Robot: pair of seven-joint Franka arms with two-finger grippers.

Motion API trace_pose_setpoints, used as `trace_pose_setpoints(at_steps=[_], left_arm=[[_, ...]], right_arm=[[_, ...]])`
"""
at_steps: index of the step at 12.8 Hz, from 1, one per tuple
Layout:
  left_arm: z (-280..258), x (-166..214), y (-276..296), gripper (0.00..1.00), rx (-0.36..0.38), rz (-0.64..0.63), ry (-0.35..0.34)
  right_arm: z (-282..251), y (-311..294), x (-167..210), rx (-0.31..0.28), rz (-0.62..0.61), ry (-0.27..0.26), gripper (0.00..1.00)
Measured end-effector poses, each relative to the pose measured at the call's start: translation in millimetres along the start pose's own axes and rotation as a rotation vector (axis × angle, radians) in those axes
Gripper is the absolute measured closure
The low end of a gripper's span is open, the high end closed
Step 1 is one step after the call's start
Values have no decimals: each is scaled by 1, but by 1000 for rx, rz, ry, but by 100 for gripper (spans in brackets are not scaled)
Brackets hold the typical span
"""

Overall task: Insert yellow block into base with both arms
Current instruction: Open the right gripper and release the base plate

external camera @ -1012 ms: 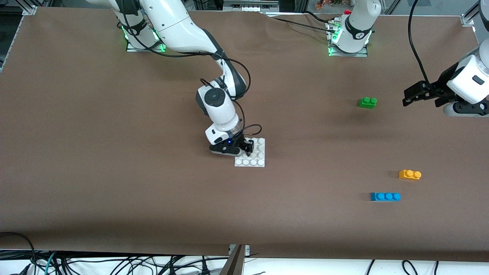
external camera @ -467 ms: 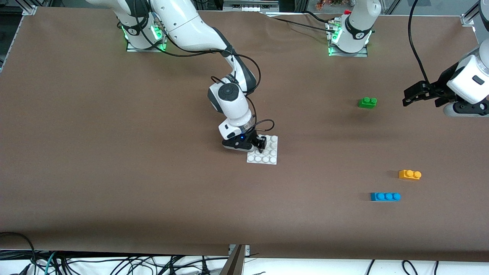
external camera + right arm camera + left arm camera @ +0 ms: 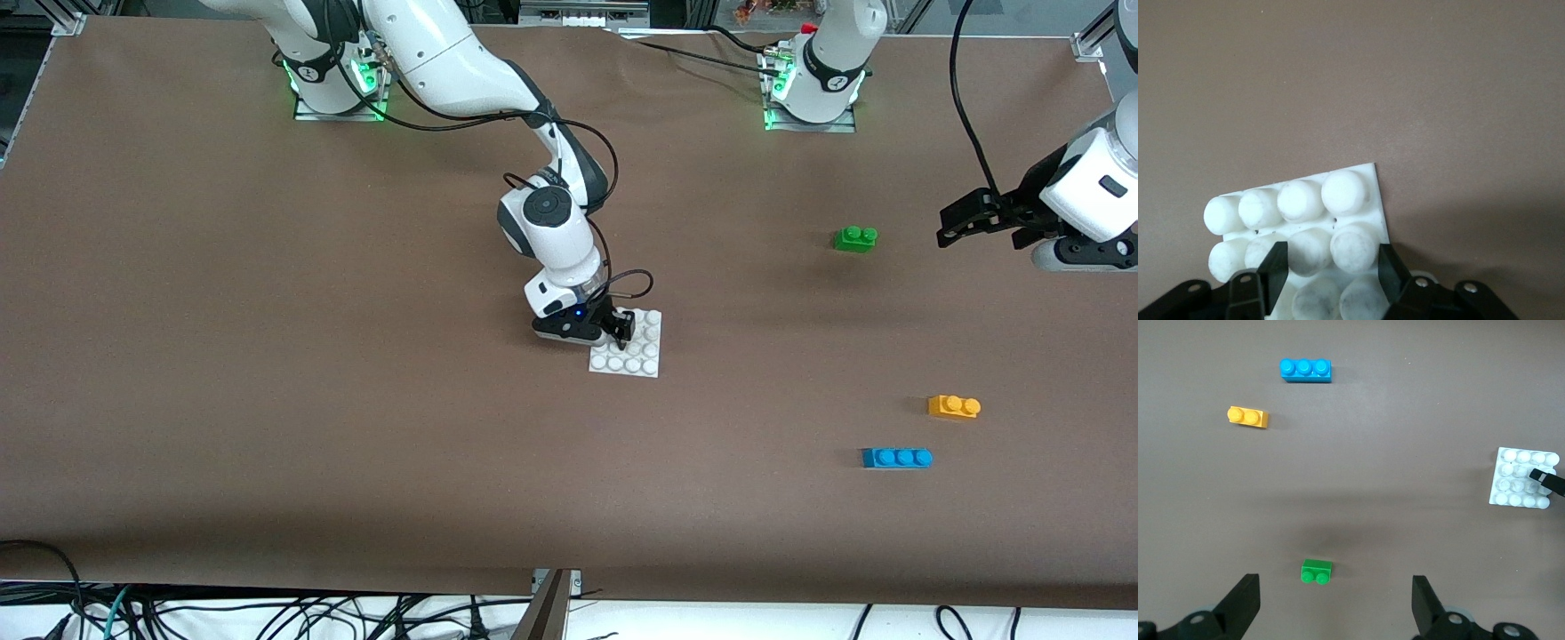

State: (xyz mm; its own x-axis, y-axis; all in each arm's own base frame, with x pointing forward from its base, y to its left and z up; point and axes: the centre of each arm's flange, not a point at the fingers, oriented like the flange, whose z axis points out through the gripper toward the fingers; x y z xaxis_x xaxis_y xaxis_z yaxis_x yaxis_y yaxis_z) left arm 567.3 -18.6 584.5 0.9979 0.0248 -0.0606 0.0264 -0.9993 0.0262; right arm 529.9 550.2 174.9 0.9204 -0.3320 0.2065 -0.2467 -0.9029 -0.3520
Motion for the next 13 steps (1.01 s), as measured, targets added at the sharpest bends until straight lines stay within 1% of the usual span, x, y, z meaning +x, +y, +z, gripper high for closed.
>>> trace_pose_setpoints(at_steps=[3, 4, 5, 7, 8, 9, 11, 13], left_arm=[[0, 0, 0, 0, 0, 0, 0], [0, 0, 0, 0, 0, 0, 0], [0, 0, 0, 0, 0, 0, 0], [0, 0, 0, 0, 0, 0, 0], [0, 0, 0, 0, 0, 0, 0], [0, 0, 0, 0, 0, 0, 0], [0, 0, 0, 0, 0, 0, 0], [0, 0, 0, 0, 0, 0, 0]], right_arm=[[-1, 0, 0, -1, 2, 0, 39], [1, 0, 0, 1, 3, 1, 34], [2, 0, 1, 2, 9, 2, 33], [2, 5, 12, 1, 31, 5, 16], [-2, 7, 25, -1, 47, 8, 5], [-9, 8, 41, -6, 67, 5, 0], [-38, 8, 77, -17, 107, -23, 0], [-79, 13, 119, -40, 127, -69, 0]])
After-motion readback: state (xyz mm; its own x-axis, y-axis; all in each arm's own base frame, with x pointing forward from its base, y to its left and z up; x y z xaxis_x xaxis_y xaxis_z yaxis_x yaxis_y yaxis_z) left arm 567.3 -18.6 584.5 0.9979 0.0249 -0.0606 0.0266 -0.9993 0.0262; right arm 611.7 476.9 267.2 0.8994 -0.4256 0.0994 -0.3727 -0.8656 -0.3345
